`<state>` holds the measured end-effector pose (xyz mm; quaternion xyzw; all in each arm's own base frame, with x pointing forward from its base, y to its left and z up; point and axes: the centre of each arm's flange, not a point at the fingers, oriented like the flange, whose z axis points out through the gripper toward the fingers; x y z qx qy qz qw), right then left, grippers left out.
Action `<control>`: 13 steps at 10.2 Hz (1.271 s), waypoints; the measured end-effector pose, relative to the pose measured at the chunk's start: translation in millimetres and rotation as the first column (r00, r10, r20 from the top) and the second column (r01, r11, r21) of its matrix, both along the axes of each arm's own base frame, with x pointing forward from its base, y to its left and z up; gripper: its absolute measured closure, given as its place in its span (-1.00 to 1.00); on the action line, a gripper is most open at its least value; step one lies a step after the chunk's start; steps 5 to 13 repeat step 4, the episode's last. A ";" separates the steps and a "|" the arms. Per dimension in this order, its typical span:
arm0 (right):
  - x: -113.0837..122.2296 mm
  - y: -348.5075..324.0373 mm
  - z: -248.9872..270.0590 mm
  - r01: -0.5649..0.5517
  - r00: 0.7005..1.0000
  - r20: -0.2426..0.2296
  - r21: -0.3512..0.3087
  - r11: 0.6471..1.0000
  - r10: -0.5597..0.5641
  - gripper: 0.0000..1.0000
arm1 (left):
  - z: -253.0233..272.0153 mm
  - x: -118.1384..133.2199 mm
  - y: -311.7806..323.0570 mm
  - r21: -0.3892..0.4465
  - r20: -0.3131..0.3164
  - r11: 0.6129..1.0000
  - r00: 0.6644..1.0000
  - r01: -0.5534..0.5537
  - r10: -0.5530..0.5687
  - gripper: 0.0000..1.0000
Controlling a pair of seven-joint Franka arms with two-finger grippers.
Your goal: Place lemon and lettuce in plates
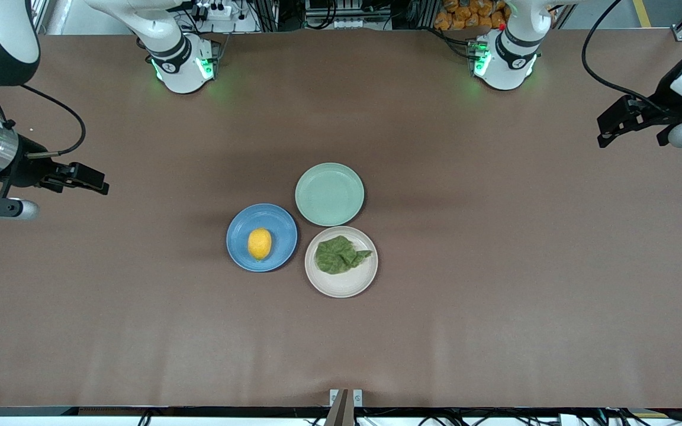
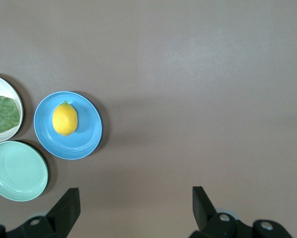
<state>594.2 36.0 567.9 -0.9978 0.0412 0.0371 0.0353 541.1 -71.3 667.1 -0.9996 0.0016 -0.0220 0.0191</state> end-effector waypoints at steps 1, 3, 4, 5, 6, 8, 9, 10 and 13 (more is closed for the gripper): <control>0.2 1.5 1.8 -0.008 1.000 0.007 -0.008 1.000 0.008 -1.00 | -0.8 -0.1 2.8 0.001 -0.006 1.000 1.000 0.007 -0.007 -1.00; -0.9 3.1 7.6 -0.014 1.000 0.018 -0.019 1.000 0.015 -1.00 | -1.9 -0.9 3.5 0.002 -0.015 1.000 1.000 0.009 -0.009 -1.00; -1.7 3.1 9.4 -0.015 1.000 0.021 -0.019 1.000 0.015 -1.00 | -2.2 -0.9 3.5 0.003 -0.016 1.000 1.000 0.010 -0.009 -1.00; -1.7 3.1 9.4 -0.015 1.000 0.021 -0.019 1.000 0.015 -1.00 | -2.2 -0.9 3.5 0.003 -0.016 1.000 1.000 0.010 -0.009 -1.00; -1.7 3.1 9.4 -0.015 1.000 0.021 -0.019 1.000 0.015 -1.00 | -2.2 -0.9 3.5 0.003 -0.016 1.000 1.000 0.010 -0.009 -1.00; -1.7 3.1 9.4 -0.015 1.000 0.021 -0.019 1.000 0.015 -1.00 | -2.2 -0.9 3.5 0.003 -0.016 1.000 1.000 0.010 -0.009 -1.00; -1.7 3.1 9.4 -0.015 1.000 0.021 -0.019 1.000 0.015 -1.00 | -2.2 -0.9 3.5 0.003 -0.016 1.000 1.000 0.010 -0.009 -1.00; -1.7 3.1 9.4 -0.015 1.000 0.021 -0.019 1.000 0.015 -1.00 | -2.2 -0.9 3.5 0.003 -0.016 1.000 1.000 0.010 -0.009 -1.00; -1.7 3.1 9.4 -0.015 1.000 0.021 -0.019 1.000 0.015 -1.00 | -2.2 -0.9 3.5 0.003 -0.016 1.000 1.000 0.010 -0.009 -1.00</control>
